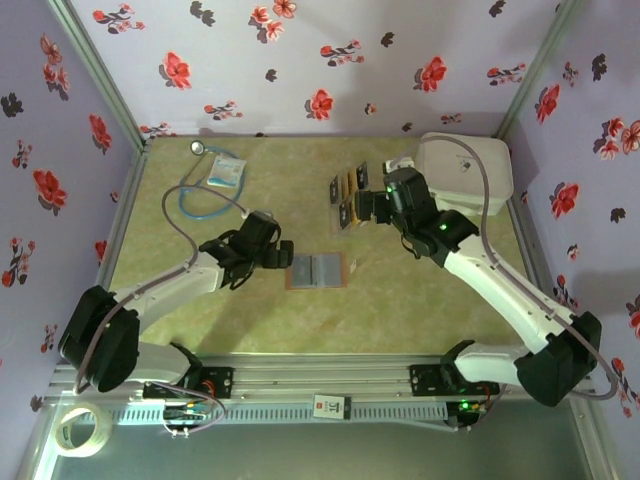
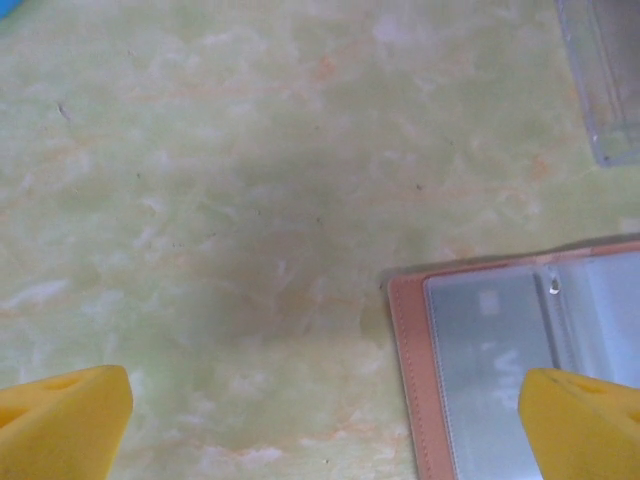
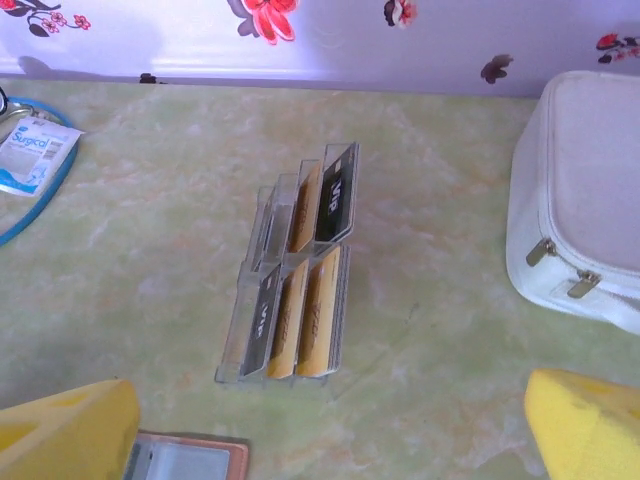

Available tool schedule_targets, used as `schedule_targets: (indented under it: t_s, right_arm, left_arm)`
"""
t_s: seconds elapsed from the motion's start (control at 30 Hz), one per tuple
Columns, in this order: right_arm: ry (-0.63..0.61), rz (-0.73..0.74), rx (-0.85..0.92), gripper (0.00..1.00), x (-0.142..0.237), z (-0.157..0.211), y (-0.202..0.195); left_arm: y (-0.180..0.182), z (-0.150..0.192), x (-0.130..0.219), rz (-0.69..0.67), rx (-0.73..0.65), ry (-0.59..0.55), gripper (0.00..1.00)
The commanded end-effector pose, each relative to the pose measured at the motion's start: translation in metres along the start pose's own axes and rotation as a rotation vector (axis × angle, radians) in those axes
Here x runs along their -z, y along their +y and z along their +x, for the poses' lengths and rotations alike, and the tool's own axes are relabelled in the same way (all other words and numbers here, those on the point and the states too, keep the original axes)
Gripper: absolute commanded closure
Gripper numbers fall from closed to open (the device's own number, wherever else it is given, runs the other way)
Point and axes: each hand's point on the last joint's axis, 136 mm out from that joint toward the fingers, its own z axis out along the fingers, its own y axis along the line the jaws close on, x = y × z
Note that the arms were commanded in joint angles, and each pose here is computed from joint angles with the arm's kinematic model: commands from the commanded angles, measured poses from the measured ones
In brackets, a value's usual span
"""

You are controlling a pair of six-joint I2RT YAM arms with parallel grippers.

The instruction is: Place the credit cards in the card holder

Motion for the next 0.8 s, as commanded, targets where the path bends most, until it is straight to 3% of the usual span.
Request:
schedule_targets:
  t_s: [0.0, 0.1, 0.2, 0.5, 0.77]
  right_arm:
    - [0.098, -0.008, 0.051, 0.04, -0.021, 0.005, 0.01]
    - [0.229, -0.056, 0.054, 0.16, -0.044, 0.023, 0.029]
    - [0.313, -0.08, 0.025, 0.19, -0.065, 0.036, 0.041]
    - [0.518, 0.014, 0.089, 0.7, -0.113, 0.067, 0.048]
    - [0.532, 0.151, 0.152, 0.73, -0.132, 0.07, 0.032]
  left_arm:
    - [0.009, -0.021, 0.009, -0.035, 0.023, -0.065, 0.0]
    - [0.014, -0.024, 0.008, -0.056, 0.003, -0.098, 0.0]
    - [0.023, -0.025, 0.007, -0.095, 0.004, -0.116, 0.0]
    - [0.035, -0.017, 0.002, -0.138, 0.042, -0.042, 0.0]
    - [0.036, -0.009, -0.002, -0.12, 0.045, -0.003, 0.0]
